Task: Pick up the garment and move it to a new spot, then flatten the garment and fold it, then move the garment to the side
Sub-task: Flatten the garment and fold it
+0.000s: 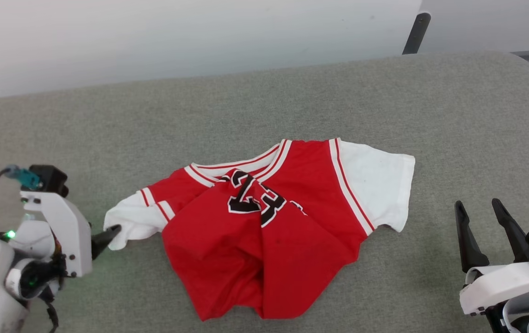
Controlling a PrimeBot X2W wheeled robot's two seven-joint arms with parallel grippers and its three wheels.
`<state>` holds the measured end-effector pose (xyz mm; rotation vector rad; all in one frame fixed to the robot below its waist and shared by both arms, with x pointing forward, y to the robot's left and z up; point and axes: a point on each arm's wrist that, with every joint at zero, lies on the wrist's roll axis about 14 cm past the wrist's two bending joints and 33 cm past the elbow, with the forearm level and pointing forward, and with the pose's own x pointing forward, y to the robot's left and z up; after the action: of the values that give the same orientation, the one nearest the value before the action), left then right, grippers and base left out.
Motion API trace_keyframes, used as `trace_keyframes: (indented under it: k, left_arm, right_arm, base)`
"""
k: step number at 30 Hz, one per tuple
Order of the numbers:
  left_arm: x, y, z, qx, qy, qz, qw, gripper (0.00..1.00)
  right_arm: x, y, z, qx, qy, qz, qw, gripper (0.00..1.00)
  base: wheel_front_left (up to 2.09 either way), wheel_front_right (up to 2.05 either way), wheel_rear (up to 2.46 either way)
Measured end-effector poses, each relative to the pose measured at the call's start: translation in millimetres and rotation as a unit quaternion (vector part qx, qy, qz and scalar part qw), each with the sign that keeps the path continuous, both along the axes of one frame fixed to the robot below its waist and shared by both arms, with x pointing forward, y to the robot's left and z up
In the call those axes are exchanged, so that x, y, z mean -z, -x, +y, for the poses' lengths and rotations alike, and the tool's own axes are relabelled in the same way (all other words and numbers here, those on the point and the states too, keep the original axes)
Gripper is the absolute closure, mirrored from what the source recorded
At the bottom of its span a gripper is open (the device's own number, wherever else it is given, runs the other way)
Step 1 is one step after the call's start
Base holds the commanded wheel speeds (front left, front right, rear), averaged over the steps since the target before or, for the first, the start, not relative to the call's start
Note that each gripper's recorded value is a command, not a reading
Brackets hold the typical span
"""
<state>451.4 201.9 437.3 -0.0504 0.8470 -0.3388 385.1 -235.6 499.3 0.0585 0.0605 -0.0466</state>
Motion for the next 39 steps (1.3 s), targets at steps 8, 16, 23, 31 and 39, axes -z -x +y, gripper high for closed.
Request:
trace_keyframes:
  k: [8, 16, 23, 31, 39]
  left_arm:
    - [-26, -10, 2, 0.003, -0.004, -0.027, 1.0, 0.0]
    - [-53, -44, -25, 0.037, 0.003, -0.098, 0.995, 0.0]
    - [-17, -54, -37, 0.054, -0.01, -0.05, 0.997, 0.0]
    - [34, -49, -37, 0.058, -0.034, 0.031, 0.997, 0.0]
    - [45, -51, -43, 0.05, -0.021, 0.064, 0.996, 1.0]
  right_arm:
    - [4, -1, 4, -0.005, -0.002, 0.008, 1.0, 0.0]
    - [5, -10, 7, -0.011, 0.001, 0.008, 1.0, 0.0]
    - [13, -12, 1, 0.001, 0.0, 0.016, 1.0, 0.0]
    - [26, -7, -11, 0.022, 0.0, 0.034, 0.999, 0.0]
    - [27, -9, -12, 0.024, 0.001, 0.034, 0.999, 0.0]
  base:
    - [0.0, 0.0, 0.0]
    - [0.0, 0.0, 0.0]
    - [0.0, 0.0, 0.0]
    - [0.0, 0.0, 0.0]
    - [0.0, 0.0, 0.0]
